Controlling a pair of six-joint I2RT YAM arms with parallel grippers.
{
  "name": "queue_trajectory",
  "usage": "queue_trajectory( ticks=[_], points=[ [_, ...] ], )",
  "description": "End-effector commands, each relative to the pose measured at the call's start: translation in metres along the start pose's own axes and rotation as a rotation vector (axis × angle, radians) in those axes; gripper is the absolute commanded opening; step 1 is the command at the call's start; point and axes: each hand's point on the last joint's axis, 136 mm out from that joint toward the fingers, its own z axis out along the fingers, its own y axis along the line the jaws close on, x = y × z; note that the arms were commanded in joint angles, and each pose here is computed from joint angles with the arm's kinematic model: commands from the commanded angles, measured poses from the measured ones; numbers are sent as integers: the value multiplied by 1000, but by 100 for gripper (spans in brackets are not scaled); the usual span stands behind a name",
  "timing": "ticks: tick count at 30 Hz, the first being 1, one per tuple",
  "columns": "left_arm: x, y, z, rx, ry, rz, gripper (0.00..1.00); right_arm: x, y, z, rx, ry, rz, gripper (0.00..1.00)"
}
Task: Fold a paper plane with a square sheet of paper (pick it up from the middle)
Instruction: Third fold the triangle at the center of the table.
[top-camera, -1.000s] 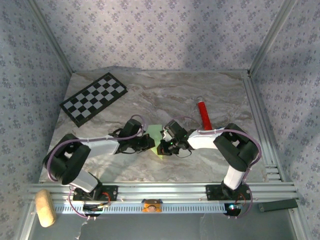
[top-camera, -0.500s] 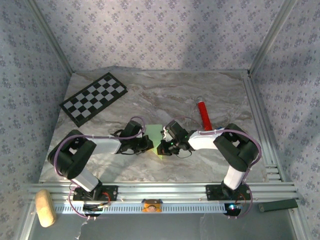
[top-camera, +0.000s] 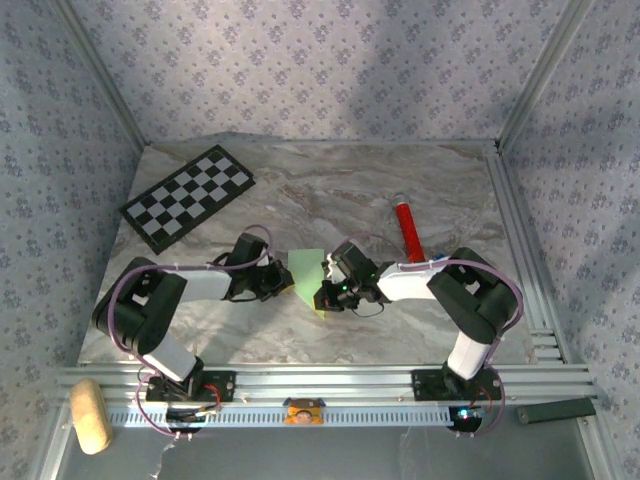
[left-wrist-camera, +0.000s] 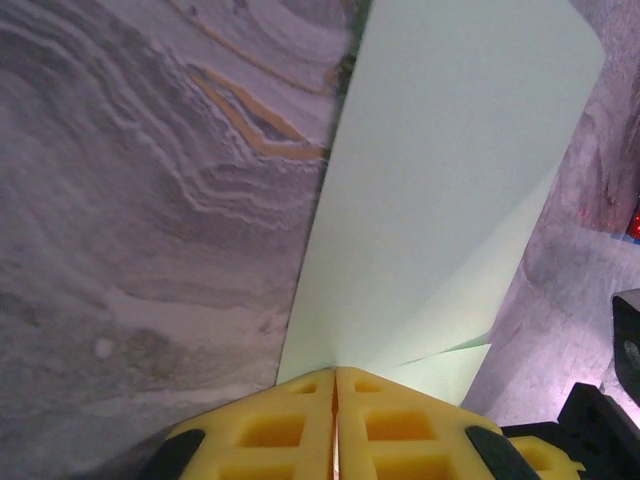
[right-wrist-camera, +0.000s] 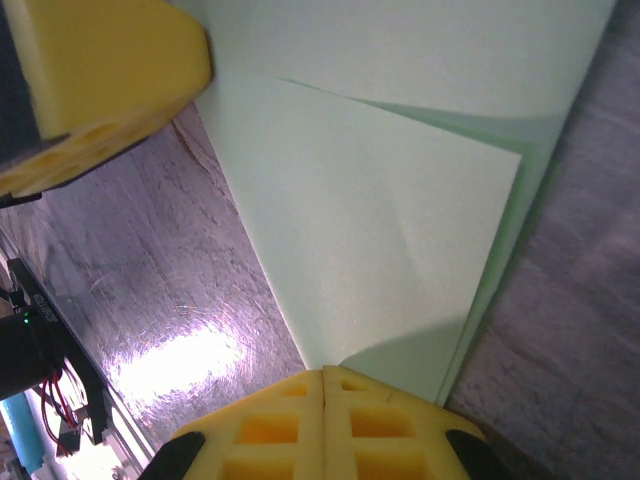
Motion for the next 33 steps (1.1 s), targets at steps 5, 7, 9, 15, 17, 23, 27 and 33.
queue_trajectory(
  ticks=[5, 7, 9, 15, 17, 23, 27, 33],
  points=[
    [-12, 46, -7, -144, -38, -62, 8, 41, -58, 2, 189, 102, 107, 5],
    [-15, 43, -10, -131, -43, -62, 8, 41, -57, 2, 184, 104, 105, 5],
    [-18, 36, -13, -114, -43, -54, 8, 41, -56, 3, 179, 107, 103, 5],
    [-22, 13, -30, -62, -79, -23, 10, 37, -54, 2, 167, 105, 95, 5],
    [-22, 5, -37, -44, -94, -2, 12, 36, -54, 2, 164, 106, 95, 5],
    [-9, -23, -44, 14, -95, 103, 14, 34, -52, 1, 165, 104, 93, 5],
    [5, -39, -30, 47, -31, 172, 14, 33, -52, 0, 165, 103, 93, 5],
    [9, -40, -6, 41, 33, 191, 13, 31, -50, 0, 161, 95, 90, 6]
  ],
)
